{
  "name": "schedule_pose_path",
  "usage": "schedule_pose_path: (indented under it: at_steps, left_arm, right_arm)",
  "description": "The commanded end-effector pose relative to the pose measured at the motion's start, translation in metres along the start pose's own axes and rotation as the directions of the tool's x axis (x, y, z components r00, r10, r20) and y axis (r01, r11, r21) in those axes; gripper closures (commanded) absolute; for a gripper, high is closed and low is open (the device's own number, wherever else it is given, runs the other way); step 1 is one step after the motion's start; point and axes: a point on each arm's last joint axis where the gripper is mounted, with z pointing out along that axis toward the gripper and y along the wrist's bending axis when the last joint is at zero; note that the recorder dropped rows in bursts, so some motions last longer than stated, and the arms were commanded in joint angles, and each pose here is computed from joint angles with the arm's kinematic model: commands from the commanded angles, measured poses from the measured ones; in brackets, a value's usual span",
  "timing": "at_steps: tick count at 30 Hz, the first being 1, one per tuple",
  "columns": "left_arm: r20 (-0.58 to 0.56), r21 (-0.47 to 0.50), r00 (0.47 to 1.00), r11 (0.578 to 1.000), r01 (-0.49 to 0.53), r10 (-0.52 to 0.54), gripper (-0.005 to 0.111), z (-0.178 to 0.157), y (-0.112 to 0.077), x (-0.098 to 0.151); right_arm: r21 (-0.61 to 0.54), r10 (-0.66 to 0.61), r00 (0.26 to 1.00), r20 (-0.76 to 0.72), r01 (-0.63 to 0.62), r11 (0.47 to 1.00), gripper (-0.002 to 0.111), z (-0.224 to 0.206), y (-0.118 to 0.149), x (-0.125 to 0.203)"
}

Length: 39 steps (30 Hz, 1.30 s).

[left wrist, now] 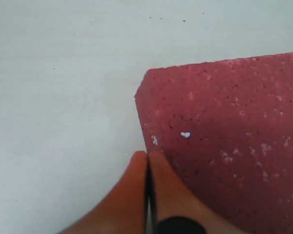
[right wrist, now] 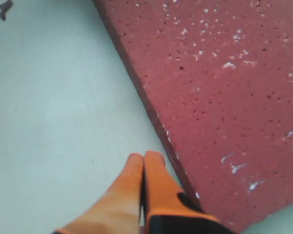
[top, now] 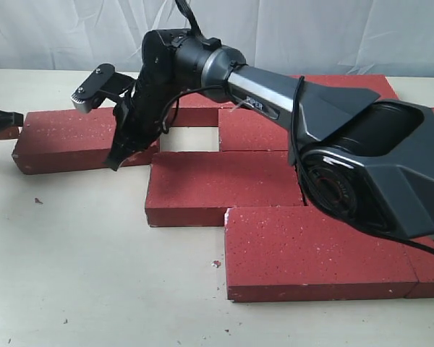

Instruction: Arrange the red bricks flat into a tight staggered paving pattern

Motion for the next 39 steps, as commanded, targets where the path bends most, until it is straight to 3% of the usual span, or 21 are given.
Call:
schedule_pose_path:
  at_steps: [1,4,6,19,28,39]
  left_arm:
    - [0.025,-0.037,1.0,0.999,0.012,-0.011,0.107,-0.003,0.003,-0.004]
    - [0.038,-0.032,0.999,0.999,0.039,-0.038,0.107,-0.003,0.003,-0.005]
    - [0.042,-0.031,0.998,0.998,0.047,-0.046,0.107,-0.003,0.003,-0.006]
    - [0.063,-0.01,0.99,0.992,0.126,-0.125,0.107,0.014,0.008,0.002]
    - [0.083,0.058,0.993,0.995,0.079,-0.084,0.107,0.017,0.003,0.002]
    - [0.084,0.073,0.993,0.995,0.073,-0.079,0.107,0.016,0.002,0.002]
  right_arm:
    - [0.086,0.002,1.0,0.004,-0.002,0.996,0.109,-0.031,-0.006,-0.009]
    - [0.215,0.182,0.981,0.066,-0.192,0.958,0.109,-0.047,-0.033,-0.005]
    - [0.236,0.302,0.948,0.099,-0.317,0.918,0.109,-0.048,-0.046,0.003]
    - [0.255,0.336,0.94,0.065,-0.341,0.905,0.109,-0.001,-0.067,0.032]
    - [0.184,0.366,0.927,0.084,-0.375,0.908,0.109,0.001,-0.061,0.029]
    - [0.157,0.365,0.931,0.022,-0.364,0.918,0.109,0.002,-0.056,0.033]
